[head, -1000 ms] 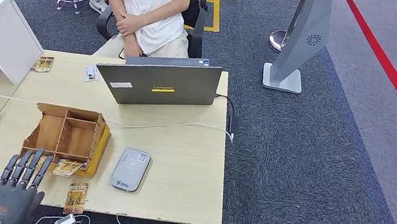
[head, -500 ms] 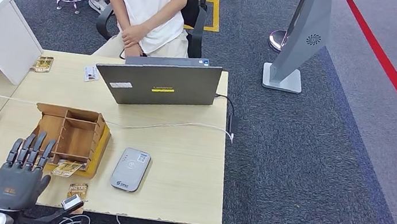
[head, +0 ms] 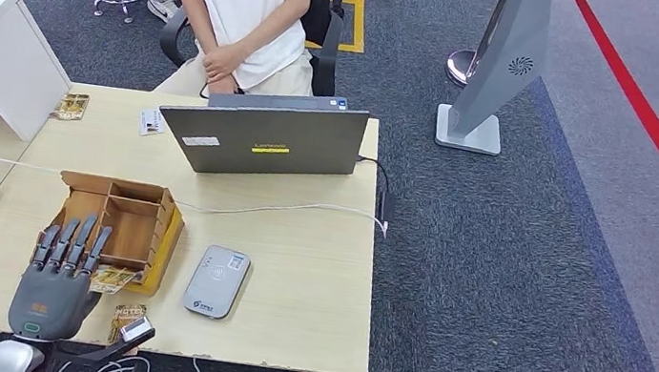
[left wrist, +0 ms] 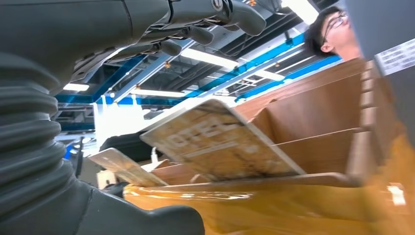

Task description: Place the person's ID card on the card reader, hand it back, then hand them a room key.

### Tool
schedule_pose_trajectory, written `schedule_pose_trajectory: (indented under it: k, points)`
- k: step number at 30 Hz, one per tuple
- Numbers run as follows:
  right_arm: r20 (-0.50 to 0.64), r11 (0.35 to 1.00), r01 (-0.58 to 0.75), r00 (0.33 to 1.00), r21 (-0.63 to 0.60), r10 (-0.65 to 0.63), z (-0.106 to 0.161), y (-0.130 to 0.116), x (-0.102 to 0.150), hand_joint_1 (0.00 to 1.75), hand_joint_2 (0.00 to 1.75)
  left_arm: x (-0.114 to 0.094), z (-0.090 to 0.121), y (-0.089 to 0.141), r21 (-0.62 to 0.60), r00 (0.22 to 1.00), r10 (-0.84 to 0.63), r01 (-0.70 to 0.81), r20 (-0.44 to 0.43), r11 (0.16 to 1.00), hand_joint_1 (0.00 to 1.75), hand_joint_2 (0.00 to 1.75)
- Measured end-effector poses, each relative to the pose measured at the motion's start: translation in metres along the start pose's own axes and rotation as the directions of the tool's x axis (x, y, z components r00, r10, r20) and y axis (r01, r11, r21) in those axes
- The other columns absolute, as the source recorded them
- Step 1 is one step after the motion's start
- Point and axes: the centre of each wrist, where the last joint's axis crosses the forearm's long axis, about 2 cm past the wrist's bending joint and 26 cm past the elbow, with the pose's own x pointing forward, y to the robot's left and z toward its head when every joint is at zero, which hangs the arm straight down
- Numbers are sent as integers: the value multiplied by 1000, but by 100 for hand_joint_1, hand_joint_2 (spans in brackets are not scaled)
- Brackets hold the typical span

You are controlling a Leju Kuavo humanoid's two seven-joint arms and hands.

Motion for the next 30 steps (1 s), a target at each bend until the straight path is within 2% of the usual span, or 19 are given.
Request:
schedule_pose_trajectory:
  k: [13, 17, 30]
  points:
    - [1, 1000, -2, 1000, 1, 2, 0, 0, 0, 0, 0, 16, -4, -1, 1, 999, 25, -25, 31, 1000, 0, 175]
    - [3, 1000, -2, 1000, 1, 2, 0, 0, 0, 0, 0, 19, -4, -1, 0, 999, 33, -33, 39, 999, 175, 175]
    - [4, 1000, -3, 1000, 1, 3, 0, 0, 0, 0, 0, 18, -3, -1, 1, 997, 67, -67, 41, 998, 175, 175]
